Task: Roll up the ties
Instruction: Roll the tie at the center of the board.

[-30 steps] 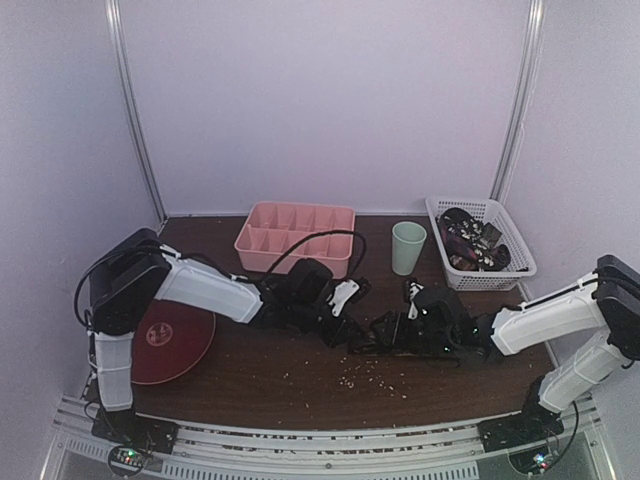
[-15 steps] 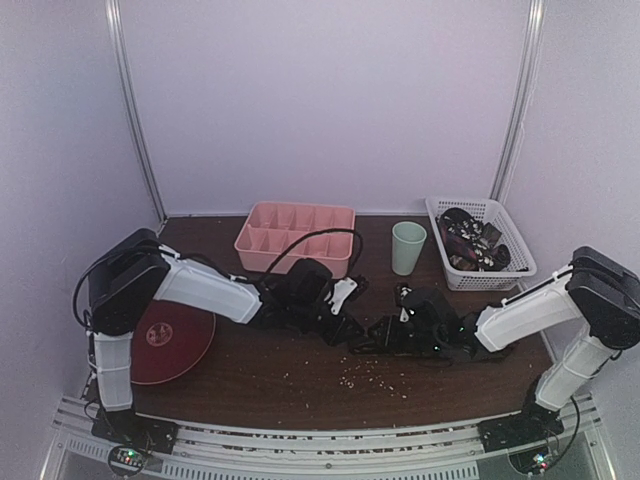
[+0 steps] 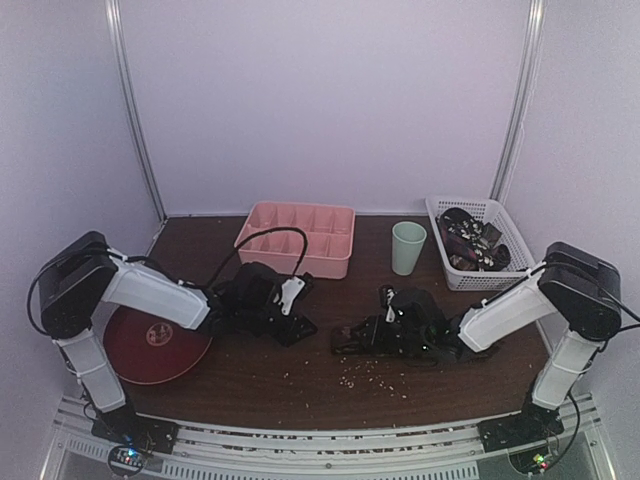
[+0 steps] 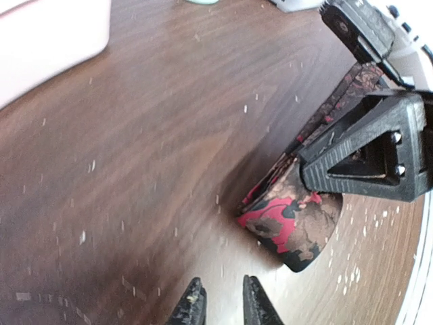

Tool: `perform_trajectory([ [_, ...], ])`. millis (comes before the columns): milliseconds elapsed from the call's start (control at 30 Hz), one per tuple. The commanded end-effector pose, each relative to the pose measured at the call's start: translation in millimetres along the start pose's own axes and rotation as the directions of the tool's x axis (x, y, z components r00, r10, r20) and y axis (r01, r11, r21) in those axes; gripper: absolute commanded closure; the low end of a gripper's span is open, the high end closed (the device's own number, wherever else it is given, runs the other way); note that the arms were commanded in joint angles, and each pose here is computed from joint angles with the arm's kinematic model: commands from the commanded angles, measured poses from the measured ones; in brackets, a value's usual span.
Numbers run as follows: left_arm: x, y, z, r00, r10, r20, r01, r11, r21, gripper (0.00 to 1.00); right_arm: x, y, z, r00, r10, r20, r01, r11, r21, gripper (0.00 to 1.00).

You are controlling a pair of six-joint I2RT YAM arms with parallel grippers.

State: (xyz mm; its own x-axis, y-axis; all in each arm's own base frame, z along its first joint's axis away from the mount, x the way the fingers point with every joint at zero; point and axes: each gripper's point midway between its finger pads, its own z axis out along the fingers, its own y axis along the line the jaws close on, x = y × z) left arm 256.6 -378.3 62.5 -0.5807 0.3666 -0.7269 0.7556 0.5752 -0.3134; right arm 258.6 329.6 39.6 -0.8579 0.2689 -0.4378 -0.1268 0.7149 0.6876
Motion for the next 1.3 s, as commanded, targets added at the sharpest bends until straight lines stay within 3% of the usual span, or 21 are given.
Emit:
perform_trajectory([
  [0, -1, -2, -13, 0.998, -0.008, 0.057, 0.008, 1.000, 0.010, 0.81, 21, 13, 8, 0.997, 0.044, -0.067, -0.046, 0.999, -0.025, 0.71],
  [733, 23, -27, 11, 0.996, -0.082, 0.020, 0.076, 0.978, 0.196, 0.97, 27, -10, -7, 0.998, 0.057, -0.026, -0.056, 0.998, 0.024, 0.72],
  [1267, -6, -51, 19, 0.996, -0.072, 0.046, 0.055, 0.952, 0.301, 1.00, 18, -16, -14, 1.000, 0.018, 0.013, -0.019, 0.999, 0.044, 0.72],
])
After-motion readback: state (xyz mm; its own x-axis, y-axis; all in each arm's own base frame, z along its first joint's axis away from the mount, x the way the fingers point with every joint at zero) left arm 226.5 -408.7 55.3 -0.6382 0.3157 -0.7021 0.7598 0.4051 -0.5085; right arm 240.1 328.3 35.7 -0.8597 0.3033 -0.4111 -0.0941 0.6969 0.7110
